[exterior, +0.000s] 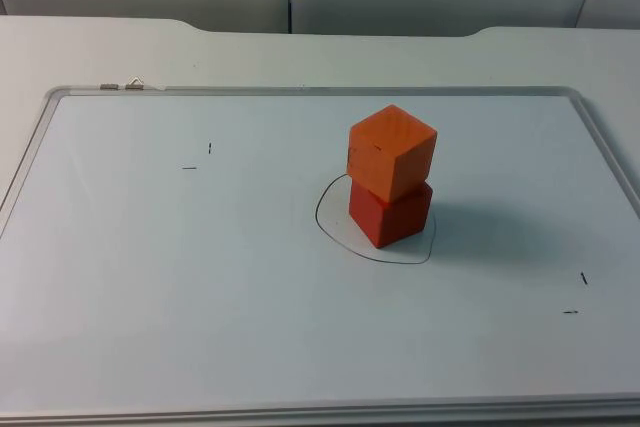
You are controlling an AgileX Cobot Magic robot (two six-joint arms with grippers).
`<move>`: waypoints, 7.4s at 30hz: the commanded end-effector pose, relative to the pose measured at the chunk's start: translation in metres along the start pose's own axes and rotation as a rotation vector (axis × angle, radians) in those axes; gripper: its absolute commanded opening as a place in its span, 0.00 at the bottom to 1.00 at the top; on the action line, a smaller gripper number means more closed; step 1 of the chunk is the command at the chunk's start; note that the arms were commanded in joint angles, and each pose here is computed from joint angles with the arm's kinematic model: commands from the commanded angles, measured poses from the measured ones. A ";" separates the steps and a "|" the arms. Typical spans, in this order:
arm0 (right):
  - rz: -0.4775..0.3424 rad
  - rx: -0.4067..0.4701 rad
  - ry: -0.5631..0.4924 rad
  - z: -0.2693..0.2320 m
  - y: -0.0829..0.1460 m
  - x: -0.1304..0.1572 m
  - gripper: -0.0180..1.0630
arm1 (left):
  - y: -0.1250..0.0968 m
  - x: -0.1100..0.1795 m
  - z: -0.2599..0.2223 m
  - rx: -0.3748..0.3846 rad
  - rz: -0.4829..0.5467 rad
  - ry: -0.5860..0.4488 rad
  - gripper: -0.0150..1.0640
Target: Pick up one cube with the left hand and another cube with the right hand. First place the cube in the right hand at the target position, then stack the cube in the left hand on top.
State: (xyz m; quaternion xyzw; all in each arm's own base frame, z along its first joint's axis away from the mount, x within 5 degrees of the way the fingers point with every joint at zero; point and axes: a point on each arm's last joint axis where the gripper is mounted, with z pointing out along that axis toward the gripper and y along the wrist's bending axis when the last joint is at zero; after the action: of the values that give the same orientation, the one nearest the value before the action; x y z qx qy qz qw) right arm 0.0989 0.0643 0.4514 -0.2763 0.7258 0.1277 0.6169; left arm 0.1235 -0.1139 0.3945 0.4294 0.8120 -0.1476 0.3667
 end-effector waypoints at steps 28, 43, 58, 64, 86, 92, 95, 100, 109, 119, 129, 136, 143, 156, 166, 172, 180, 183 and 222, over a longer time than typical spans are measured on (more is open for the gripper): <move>-0.025 0.002 0.001 0.000 0.000 0.001 0.89 | -0.041 0.200 -0.048 -0.200 -0.271 -0.273 0.89; -0.032 0.002 0.006 0.000 0.000 0.001 0.89 | -0.041 0.200 -0.048 -0.201 -0.269 -0.273 0.89; -0.032 0.002 0.006 0.000 0.000 0.001 0.89 | -0.043 0.200 -0.047 -0.185 -0.218 -0.270 0.89; -0.032 0.002 0.009 0.000 0.000 0.002 0.89 | -0.044 0.199 -0.047 -0.175 -0.204 -0.270 0.99; -0.030 0.000 0.015 0.000 0.000 0.002 0.89 | -0.044 0.199 -0.047 -0.217 -0.226 -0.267 0.99; -0.030 0.000 0.015 0.000 0.000 0.002 0.89 | -0.045 0.199 -0.047 -0.363 -0.329 -0.255 0.99; -0.030 0.000 0.015 0.000 0.000 0.002 0.89 | -0.045 0.199 -0.047 -0.463 -0.399 -0.246 0.99; -0.029 -0.002 0.017 0.000 0.000 0.002 0.89 | -0.046 0.198 -0.046 -0.562 -0.469 -0.237 0.99; -0.027 -0.004 0.023 0.000 0.000 0.003 0.89 | -0.047 0.198 -0.046 -0.705 -0.569 -0.222 0.99; -0.116 -0.113 0.077 -0.015 0.010 0.011 0.89 | -0.047 0.197 -0.046 -0.725 -0.583 -0.220 0.99; -0.096 -0.132 0.154 -0.053 0.022 0.094 0.89 | -0.047 0.197 -0.046 -0.725 -0.583 -0.220 0.99; 0.008 -0.126 0.154 -0.079 0.029 0.142 0.89 | -0.047 0.197 -0.046 -0.725 -0.583 -0.220 0.99; 0.063 -0.121 0.134 -0.091 0.033 0.171 0.89 | -0.047 0.197 -0.046 -0.725 -0.583 -0.220 0.99; 0.082 -0.126 0.263 -0.087 0.035 0.192 0.89 | -0.047 0.197 -0.046 -0.725 -0.583 -0.220 0.99; 0.169 -0.083 0.272 -0.086 0.033 0.193 0.89 | -0.047 0.197 -0.046 -0.725 -0.583 -0.220 0.99; 0.166 -0.079 0.272 -0.086 0.032 0.193 0.89 | -0.047 0.197 -0.046 -0.725 -0.583 -0.220 0.99; 0.166 -0.080 0.272 -0.086 0.032 0.193 0.89 | -0.047 0.197 -0.046 -0.725 -0.583 -0.220 0.99; 0.166 -0.080 0.272 -0.086 0.032 0.193 0.92 | -0.047 0.197 -0.046 -0.725 -0.583 -0.220 0.99; 0.330 0.384 0.297 -0.084 0.035 0.192 0.99 | -0.047 0.197 -0.046 -0.725 -0.583 -0.220 0.99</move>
State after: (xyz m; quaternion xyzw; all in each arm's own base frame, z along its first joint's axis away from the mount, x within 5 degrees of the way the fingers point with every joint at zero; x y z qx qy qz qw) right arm -0.0074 0.0017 0.2800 -0.0578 0.8542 0.0509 0.5143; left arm -0.0079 0.0001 0.2810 0.0134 0.8553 0.0033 0.5179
